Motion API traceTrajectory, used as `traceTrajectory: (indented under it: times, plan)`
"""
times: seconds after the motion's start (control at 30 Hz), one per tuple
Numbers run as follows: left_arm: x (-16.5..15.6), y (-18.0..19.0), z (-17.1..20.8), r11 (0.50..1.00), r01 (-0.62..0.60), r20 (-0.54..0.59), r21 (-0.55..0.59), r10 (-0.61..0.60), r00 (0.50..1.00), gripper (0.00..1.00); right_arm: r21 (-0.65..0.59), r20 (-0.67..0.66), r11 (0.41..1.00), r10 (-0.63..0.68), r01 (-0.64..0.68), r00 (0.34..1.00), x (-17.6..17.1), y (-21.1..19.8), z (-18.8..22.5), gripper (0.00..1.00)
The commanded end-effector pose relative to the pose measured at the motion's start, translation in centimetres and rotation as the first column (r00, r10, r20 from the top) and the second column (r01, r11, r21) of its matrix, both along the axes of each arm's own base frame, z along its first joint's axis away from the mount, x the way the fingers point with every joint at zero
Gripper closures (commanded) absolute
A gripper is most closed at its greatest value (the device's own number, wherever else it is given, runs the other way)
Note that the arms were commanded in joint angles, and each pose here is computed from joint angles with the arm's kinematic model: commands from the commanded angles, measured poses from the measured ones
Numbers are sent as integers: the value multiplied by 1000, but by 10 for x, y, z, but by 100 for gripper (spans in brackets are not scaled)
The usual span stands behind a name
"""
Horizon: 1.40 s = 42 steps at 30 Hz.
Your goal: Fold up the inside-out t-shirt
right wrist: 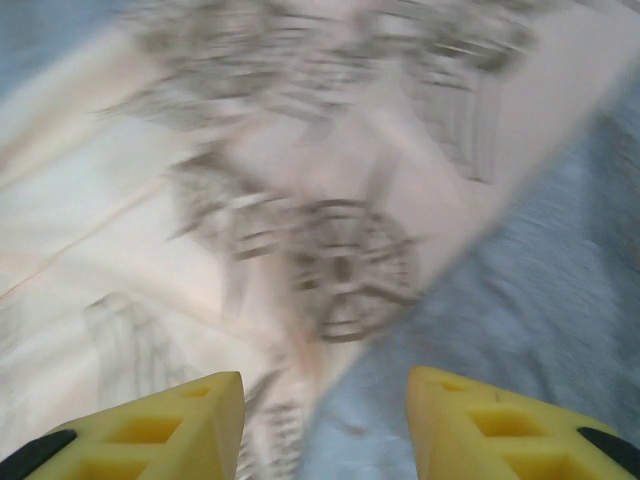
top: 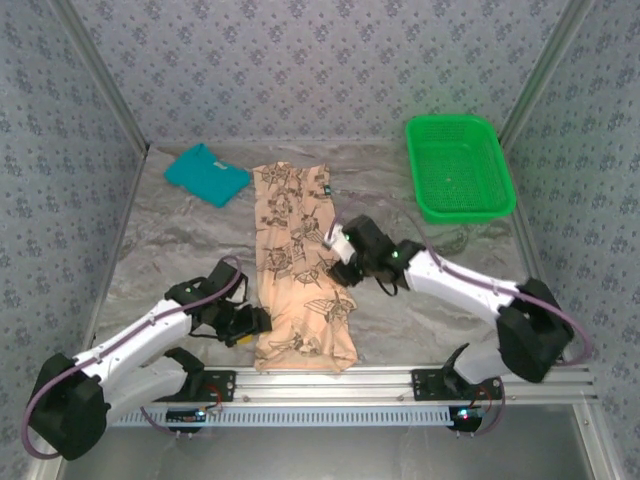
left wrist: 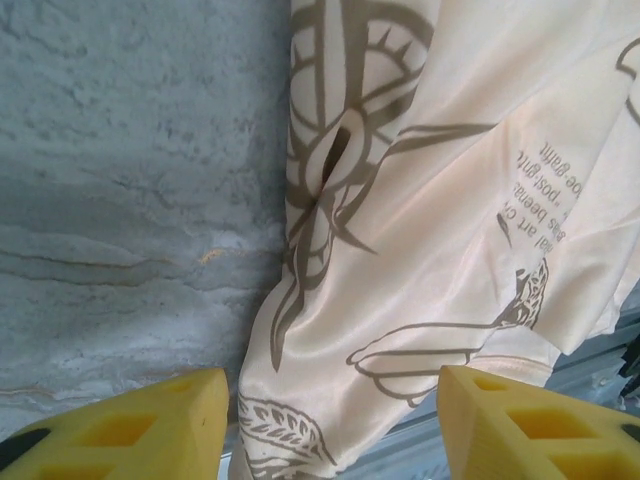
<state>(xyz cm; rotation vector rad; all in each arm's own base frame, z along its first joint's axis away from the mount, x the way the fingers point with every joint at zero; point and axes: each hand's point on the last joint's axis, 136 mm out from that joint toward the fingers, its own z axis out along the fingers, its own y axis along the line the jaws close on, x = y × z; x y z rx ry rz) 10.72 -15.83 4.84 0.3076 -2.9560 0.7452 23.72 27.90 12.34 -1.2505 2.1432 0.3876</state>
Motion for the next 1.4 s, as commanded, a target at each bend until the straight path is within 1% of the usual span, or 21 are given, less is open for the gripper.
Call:
traceTrajectory:
  times: [0.0,0.07,0.1,0.17,0.23,0.3,0.37,0.53,0.63,0.67,0.7,0.77,0.8,0.83,0.87,0.93,1.0,1.1,1.2,1.27,1.37]
  plan:
    - [-13,-10,-2,999,14,-85,-42,-17,996,42,16,146,825,557,-565,818,-81,18,-7,46]
    - [-22,-10,-5,998,64,-116,-4,-64,991,42,-25,168,643,757,-765,631,-123,6,-19,36]
    - [-25,-7,-6,995,93,-126,30,-89,988,41,-57,147,604,793,-795,592,-131,-1,-25,35]
    - [-29,-3,-8,988,129,-147,82,-116,982,40,-82,76,564,825,-821,560,-142,-12,-34,35]
    - [-34,-6,-13,985,153,-178,77,-138,974,40,-143,7,495,866,-857,499,-154,-26,-50,34]
    - [-37,-10,-19,984,164,-204,72,-146,968,40,-215,-20,450,886,-867,464,-157,-33,-67,33]
    - [-38,-11,-25,982,170,-218,85,-148,965,40,-237,-17,442,888,-865,459,-155,-31,-77,33]
    - [-37,-11,-29,979,175,-218,100,-150,964,57,-316,-50,386,905,-866,422,-153,-31,-98,34]
    - [-37,-9,-31,978,182,-215,103,-157,964,67,-430,-65,330,917,-840,394,-148,-37,-118,40]
    - [-37,-10,-32,978,184,-216,99,-159,963,72,-457,-72,312,921,-833,384,-148,-39,-122,46]
    - [-38,-10,-33,978,185,-222,95,-160,962,78,-467,-74,308,921,-829,383,-148,-40,-124,60]
    - [-41,-11,-35,979,187,-233,86,-163,959,88,-469,-69,303,924,-829,377,-151,-40,-124,79]
    - [-42,-12,-34,980,186,-242,76,-163,956,96,-460,-72,298,927,-837,369,-155,-40,-122,86]
    - [-45,-14,-32,980,191,-251,61,-170,953,100,-450,-77,292,929,-844,363,-159,-41,-119,91]
    - [-48,-17,-28,980,194,-259,44,-177,949,100,-439,-92,284,929,-852,357,-165,-44,-115,98]
    - [-53,-21,-19,977,215,-263,19,-202,943,100,-394,-146,253,932,-884,331,-181,-55,-103,100]
    - [-61,-25,-7,969,247,-270,-1,-238,933,100,-328,-183,260,926,-908,331,-199,-67,-82,100]
    - [-80,-41,24,948,314,-295,-58,-317,901,100,-232,-169,332,912,-914,375,-218,-71,-40,100]
    - [-90,-57,65,927,367,-249,-81,-375,893,100,-148,-118,404,899,-903,421,-230,-71,7,100]
    - [-86,-66,91,934,339,-222,-112,-355,908,100,-98,-71,452,885,-887,459,-232,-65,33,100]
    - [-61,-69,119,958,264,-178,-115,-281,943,100,-71,-17,482,874,-873,485,-223,-58,59,100]
